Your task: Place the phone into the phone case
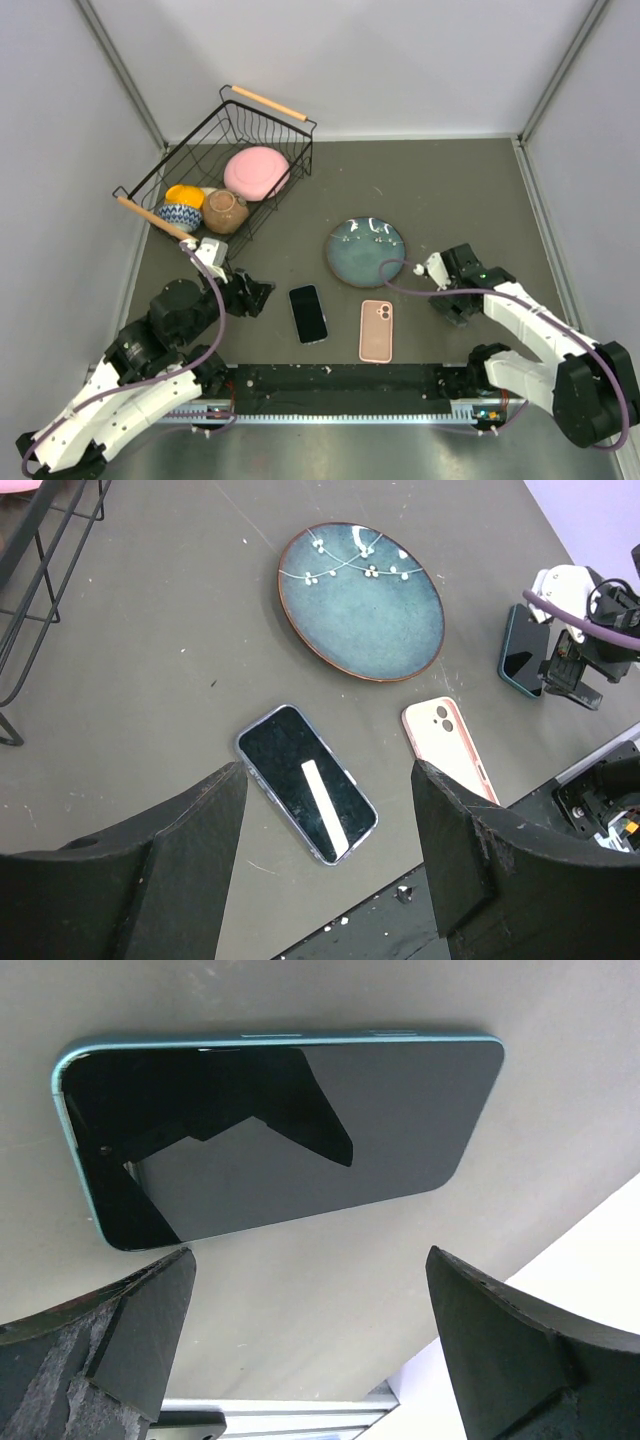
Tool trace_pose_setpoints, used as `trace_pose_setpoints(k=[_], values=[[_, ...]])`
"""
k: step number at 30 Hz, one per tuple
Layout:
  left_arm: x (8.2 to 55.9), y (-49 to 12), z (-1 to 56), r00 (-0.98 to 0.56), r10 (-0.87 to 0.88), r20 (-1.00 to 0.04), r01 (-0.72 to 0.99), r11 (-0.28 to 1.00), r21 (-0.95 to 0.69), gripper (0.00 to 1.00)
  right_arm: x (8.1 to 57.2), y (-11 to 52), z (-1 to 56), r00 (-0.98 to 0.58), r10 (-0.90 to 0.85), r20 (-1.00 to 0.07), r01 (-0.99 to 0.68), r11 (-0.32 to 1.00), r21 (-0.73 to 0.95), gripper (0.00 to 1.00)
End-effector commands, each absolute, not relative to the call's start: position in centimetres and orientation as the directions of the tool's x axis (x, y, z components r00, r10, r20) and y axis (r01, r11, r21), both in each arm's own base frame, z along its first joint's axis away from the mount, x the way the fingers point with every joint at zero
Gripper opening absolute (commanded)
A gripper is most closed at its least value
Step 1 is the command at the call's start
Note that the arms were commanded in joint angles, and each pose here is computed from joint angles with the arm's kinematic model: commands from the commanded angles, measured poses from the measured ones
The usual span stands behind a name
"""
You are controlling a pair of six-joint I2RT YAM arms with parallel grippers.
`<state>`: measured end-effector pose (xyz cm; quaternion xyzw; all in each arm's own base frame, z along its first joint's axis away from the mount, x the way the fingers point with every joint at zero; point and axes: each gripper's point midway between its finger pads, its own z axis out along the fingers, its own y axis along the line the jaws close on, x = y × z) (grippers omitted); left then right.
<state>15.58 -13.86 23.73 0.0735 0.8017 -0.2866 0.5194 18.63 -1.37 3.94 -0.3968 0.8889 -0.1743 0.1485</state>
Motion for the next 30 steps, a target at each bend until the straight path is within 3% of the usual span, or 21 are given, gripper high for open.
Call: trace_pose_setpoints(k=[1, 18, 23, 30], values=[[15.7, -14.0, 25.7, -0.401, -0.22, -0.889, 0.441, 0.804, -0.398, 0.72, 18.2, -0.4, 3.6, -0.591, -0.796, -0.131, -0.702, 0.588, -0.402, 0.99], [15.3, -14.1, 25.6, -0.4, -0.234, -0.886, 0.457, 0.787, -0.414, 0.72, 24.8, 1.5, 3.4, -0.572, -0.81, -0.129, -0.685, 0.558, -0.469, 0.99], [15.2, -14.4, 25.6, -0.406, -0.229, -0.885, 0.465, 0.781, -0.416, 0.72, 29.0, 3.5, 4.4, -0.548, -0.803, -0.234, -0.637, 0.582, -0.506, 0.99], [15.1, -14.1, 25.7, -0.398, -0.241, -0.885, 0.462, 0.781, -0.421, 0.72, 32.9, 4.2, 3.4, -0.562, -0.794, -0.232, -0.634, 0.593, -0.496, 0.99]])
